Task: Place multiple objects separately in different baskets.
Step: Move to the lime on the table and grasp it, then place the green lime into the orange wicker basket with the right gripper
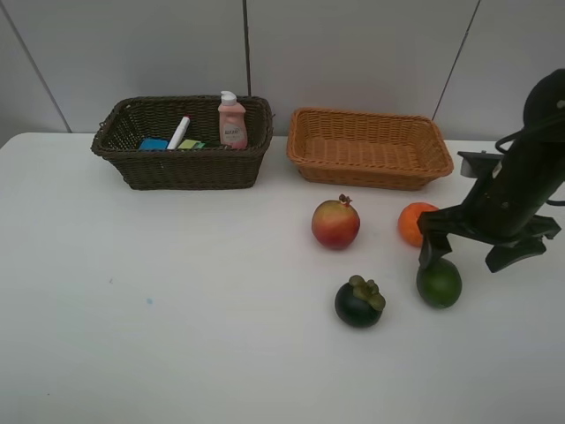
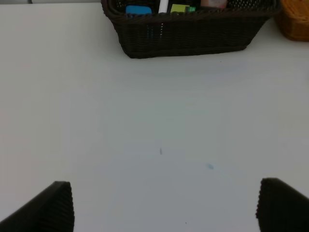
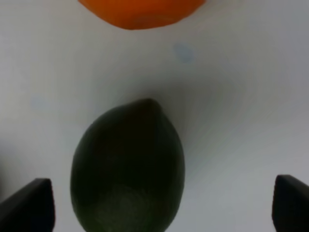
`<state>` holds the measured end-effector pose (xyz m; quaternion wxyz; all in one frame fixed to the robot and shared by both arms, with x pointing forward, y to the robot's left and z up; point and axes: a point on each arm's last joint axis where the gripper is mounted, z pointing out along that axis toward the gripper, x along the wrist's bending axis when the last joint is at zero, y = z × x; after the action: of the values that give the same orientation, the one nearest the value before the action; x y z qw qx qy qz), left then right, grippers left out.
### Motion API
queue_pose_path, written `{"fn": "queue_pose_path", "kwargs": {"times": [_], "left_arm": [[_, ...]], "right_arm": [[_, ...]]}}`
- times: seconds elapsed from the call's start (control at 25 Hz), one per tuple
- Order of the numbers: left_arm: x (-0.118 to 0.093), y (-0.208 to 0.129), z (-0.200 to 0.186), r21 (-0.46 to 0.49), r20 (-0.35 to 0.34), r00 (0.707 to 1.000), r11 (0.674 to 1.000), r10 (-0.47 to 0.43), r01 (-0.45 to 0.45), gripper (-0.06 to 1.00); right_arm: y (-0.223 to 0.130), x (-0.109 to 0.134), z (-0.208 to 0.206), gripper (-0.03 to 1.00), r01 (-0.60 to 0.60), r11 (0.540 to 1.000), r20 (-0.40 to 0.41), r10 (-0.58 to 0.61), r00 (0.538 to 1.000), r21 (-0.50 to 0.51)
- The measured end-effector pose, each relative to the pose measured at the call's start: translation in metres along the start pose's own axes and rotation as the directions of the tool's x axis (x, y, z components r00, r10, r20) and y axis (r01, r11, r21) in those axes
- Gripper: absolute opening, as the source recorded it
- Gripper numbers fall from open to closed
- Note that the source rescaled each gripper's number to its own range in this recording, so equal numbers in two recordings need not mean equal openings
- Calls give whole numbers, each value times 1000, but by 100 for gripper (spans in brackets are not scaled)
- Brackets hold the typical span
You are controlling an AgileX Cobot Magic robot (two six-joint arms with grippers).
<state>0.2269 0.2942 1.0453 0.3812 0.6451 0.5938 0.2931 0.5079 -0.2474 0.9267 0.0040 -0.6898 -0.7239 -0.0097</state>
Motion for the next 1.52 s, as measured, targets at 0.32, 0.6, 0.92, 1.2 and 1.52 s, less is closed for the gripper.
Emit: {"fn": "queue_pose_path", "kwargs": {"times": [0.32,0.6,0.92,1.2,1.52], "left_arm": [[0,0,0,0,0,1000,1000,0,0,92],[0,0,0,0,0,1000,1000,1,-1,92],[0,0,0,0,0,1000,1000,1,-1,92],[0,0,0,0,0,1000,1000,1,-1,92],[0,0,0,0,0,1000,1000,1,-1,92]], "right_arm": [[6,1,21,99,-2,1000,-1,2,1000,22],[9,1,47,99,-4,998,7,4,1000,69],[12,1,52,27,0,997,12,-1,1000,77],[12,1,50,0,4,995,12,-6,1000,97],[50,7,-13,0,11,1000,-6,-11,1000,-1]]}}
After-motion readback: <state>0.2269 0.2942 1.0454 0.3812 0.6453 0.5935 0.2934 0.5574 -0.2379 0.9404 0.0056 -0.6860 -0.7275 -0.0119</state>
